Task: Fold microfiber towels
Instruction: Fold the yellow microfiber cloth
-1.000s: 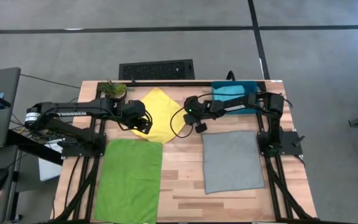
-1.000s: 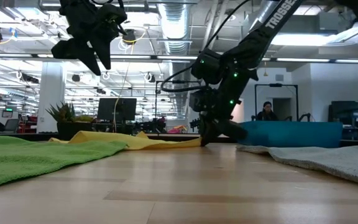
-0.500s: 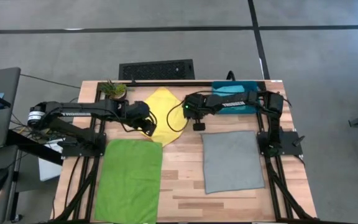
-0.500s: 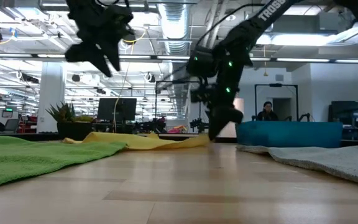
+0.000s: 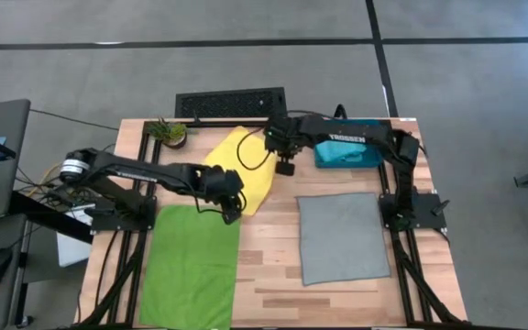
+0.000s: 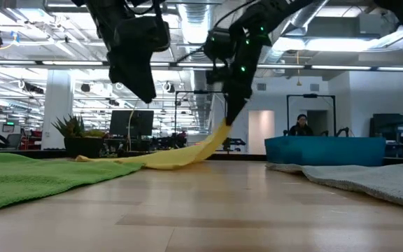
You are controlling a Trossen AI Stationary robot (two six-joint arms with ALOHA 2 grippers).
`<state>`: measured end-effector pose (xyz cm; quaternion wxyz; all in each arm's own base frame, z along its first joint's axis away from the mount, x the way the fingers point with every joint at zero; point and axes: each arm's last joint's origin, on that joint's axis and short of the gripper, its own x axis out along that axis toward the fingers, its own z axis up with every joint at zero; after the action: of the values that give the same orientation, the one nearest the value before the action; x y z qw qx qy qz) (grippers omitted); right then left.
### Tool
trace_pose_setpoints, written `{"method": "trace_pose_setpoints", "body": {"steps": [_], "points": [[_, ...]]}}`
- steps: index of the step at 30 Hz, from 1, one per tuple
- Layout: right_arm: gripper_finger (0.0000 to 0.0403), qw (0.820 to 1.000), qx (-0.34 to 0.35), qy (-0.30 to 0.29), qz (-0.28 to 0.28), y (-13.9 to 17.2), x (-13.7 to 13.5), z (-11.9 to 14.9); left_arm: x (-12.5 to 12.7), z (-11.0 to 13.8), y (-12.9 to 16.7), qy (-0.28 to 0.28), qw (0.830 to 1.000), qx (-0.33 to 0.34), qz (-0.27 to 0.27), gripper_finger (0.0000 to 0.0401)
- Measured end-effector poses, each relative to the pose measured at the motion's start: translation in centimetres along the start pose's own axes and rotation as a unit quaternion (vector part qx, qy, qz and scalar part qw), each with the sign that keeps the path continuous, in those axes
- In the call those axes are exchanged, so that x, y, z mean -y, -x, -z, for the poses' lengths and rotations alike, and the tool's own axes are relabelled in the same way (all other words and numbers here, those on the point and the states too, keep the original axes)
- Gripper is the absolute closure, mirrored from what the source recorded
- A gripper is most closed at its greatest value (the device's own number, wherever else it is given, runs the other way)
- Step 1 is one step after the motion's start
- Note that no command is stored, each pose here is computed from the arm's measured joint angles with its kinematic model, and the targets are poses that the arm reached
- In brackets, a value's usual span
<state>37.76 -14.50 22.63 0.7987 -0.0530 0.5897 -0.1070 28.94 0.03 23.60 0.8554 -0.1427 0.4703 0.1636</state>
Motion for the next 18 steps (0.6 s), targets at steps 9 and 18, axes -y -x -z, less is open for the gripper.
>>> {"method": "trace_pose_setpoints", "body": {"steps": [9, 18], "points": [[0.0401, 0.998, 0.047, -0.046, 0.004, 2.6, 1.0, -1.8, 3.0, 0.4, -4.7, -0.03, 0.999, 0.014, -0.009, 0.0268], [0.0401, 0.999, 0.031, -0.043, 0.0, 3.6, 1.1, -1.8, 5.2, 1.3, -7.4, -0.1, 0.992, 0.053, -0.054, 0.0268]]}}
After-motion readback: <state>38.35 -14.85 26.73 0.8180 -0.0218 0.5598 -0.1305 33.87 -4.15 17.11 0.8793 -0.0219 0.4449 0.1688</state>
